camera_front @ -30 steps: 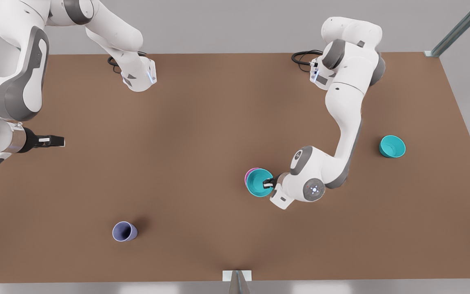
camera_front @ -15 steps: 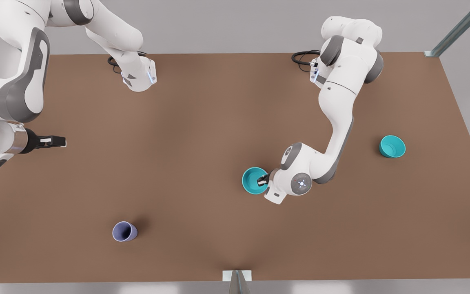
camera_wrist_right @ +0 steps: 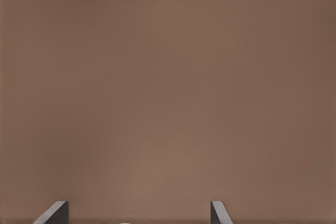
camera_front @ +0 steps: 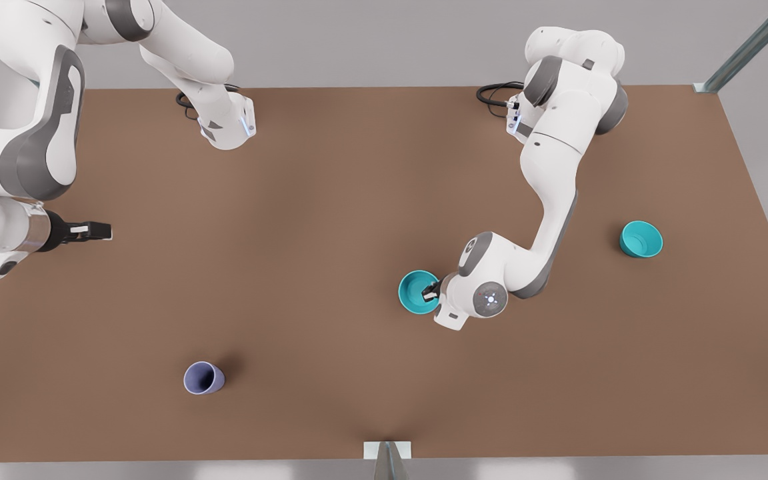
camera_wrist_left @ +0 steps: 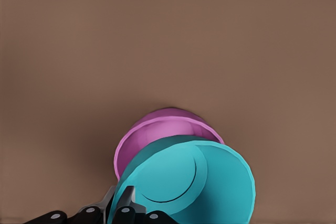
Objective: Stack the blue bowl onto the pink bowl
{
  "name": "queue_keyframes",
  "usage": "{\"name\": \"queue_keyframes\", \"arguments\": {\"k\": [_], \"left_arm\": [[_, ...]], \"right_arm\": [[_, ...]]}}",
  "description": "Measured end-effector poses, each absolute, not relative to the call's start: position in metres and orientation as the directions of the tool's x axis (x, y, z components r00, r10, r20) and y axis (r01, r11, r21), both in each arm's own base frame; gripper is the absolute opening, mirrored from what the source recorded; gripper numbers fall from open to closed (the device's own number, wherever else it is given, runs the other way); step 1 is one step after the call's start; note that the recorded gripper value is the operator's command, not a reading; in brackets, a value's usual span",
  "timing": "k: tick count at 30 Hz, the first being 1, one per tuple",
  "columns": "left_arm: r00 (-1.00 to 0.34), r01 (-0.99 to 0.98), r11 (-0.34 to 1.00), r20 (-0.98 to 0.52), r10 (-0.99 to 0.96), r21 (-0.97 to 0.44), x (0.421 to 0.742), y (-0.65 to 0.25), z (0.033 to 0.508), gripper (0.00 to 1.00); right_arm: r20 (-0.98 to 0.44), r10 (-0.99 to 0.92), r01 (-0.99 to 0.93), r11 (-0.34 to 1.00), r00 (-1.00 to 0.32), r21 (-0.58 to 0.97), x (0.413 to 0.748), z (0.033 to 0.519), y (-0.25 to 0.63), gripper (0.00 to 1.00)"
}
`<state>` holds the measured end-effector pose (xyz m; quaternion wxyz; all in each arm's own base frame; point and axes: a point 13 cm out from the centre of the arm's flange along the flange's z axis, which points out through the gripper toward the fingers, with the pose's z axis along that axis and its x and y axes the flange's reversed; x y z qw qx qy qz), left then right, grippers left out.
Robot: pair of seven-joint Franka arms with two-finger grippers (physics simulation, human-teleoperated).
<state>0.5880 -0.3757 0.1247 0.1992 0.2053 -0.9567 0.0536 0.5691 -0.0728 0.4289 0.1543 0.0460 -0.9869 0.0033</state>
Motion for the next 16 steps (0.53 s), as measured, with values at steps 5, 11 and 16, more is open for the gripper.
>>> {"name": "queue_keyframes", "arguments": {"k": [5,11,16], "left_arm": [[-0.828,-0.446,0.895,0.389,-0.404,-0.019,0.602,-0.353,0.144,1.0],[-0.846,-0.529,0.848,0.105,-0.523,-0.037,0.646,-0.153,0.416,1.0],[-0.89,-0.446,0.895,0.099,-0.445,0.012,0.574,-0.12,0.467,1.0]], "right_arm": [[0.305,-0.091,-0.093,0.996,-0.948,0.008,0.569,0.429,-0.073,1.0],[0.307,-0.092,-0.094,0.996,-0.947,0.008,0.569,0.428,-0.073,1.0],[0.307,-0.092,-0.095,0.995,-0.947,0.007,0.569,0.428,-0.073,1.0]]}}
